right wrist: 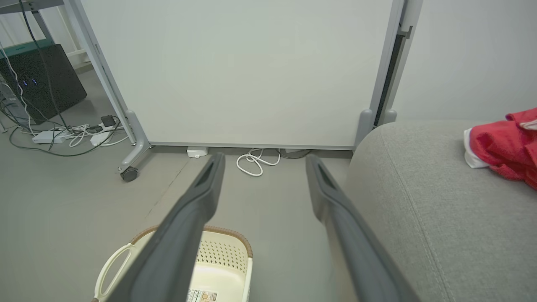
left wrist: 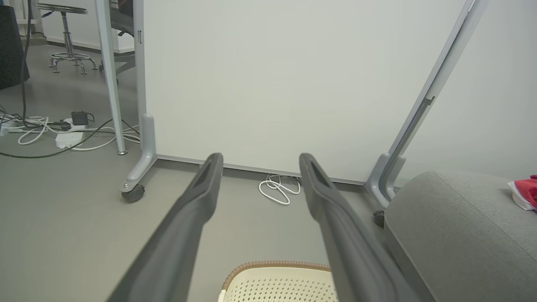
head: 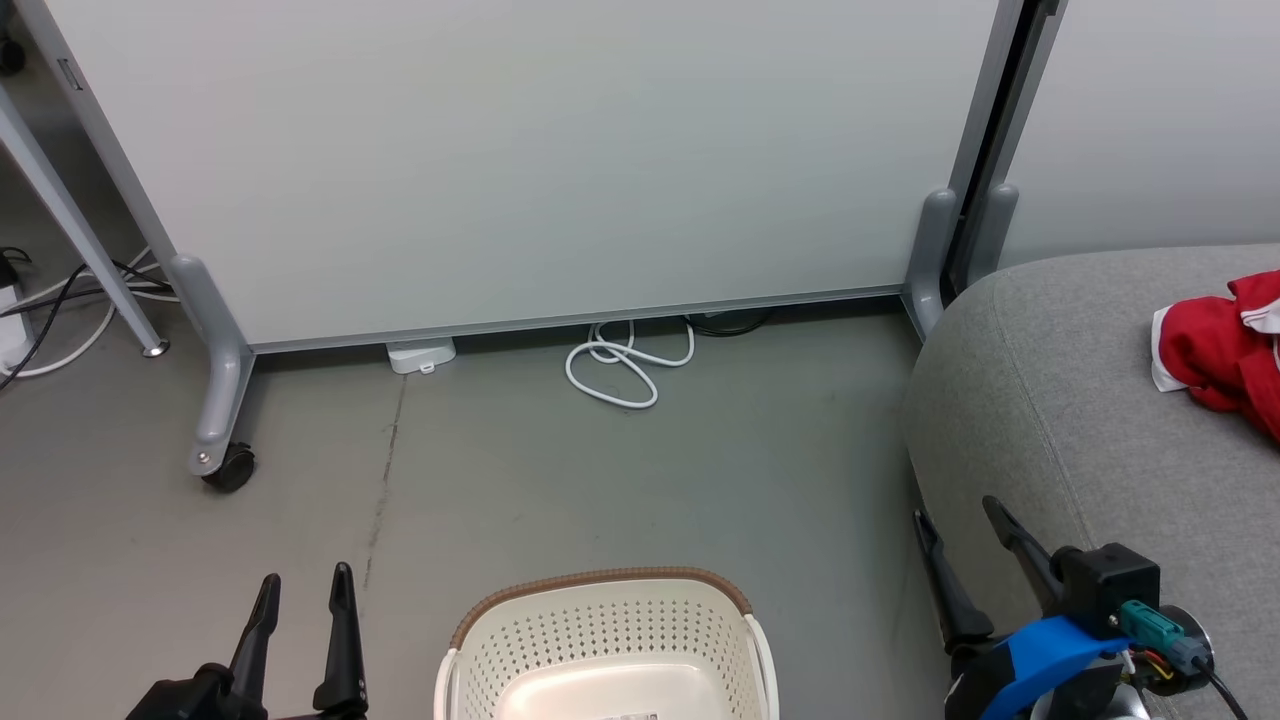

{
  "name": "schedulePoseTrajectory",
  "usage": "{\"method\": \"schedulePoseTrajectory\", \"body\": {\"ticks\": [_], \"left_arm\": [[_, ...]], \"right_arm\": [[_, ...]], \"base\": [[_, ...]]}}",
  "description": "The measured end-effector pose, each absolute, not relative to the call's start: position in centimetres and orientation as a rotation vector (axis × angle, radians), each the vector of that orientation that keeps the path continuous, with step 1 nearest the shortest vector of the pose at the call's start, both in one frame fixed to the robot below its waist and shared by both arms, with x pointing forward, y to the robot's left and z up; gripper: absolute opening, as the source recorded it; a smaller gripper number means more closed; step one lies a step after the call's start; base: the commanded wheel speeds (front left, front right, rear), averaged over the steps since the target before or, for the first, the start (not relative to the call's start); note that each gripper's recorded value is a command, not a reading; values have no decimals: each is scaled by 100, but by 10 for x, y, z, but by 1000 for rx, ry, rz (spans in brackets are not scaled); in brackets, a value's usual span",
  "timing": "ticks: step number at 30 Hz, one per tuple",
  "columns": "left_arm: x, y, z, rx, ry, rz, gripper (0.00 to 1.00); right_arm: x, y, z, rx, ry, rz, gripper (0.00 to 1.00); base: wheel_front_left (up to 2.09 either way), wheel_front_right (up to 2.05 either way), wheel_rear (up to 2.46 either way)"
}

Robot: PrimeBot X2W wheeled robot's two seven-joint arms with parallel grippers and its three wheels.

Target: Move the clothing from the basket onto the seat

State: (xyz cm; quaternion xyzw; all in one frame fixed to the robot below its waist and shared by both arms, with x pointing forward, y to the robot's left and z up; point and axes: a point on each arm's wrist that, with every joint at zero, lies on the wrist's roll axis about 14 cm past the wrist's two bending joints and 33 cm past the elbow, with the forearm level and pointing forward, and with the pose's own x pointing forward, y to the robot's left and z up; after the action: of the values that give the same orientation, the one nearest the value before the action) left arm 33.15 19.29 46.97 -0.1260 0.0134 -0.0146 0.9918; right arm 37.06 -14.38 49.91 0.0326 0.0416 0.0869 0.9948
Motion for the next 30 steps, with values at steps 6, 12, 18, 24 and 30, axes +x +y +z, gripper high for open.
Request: {"method": "schedulePoseTrajectory", "body": {"ticks": [6,12,18,24,30], "left_arm": [[329,195,466,-261,38,-24,100],[329,196,465,-260,42,-28,100],[328,197,463,-257,52,-28,100],[329,198,461,-254,58,-30,100],[321,194,445,-269,111,-22,0]], "right_arm": [[367,-144,496,80,91,172,100],[366,-144,494,94,95,171,100],[365,-142,492,104,99,176,100],[364,-143,491,109,103,174,100],[359,-144,476,116,151,166,0]], "base": [[0,0,0],[0,0,0],[0,0,0],[0,0,0],[0,0,0]]}}
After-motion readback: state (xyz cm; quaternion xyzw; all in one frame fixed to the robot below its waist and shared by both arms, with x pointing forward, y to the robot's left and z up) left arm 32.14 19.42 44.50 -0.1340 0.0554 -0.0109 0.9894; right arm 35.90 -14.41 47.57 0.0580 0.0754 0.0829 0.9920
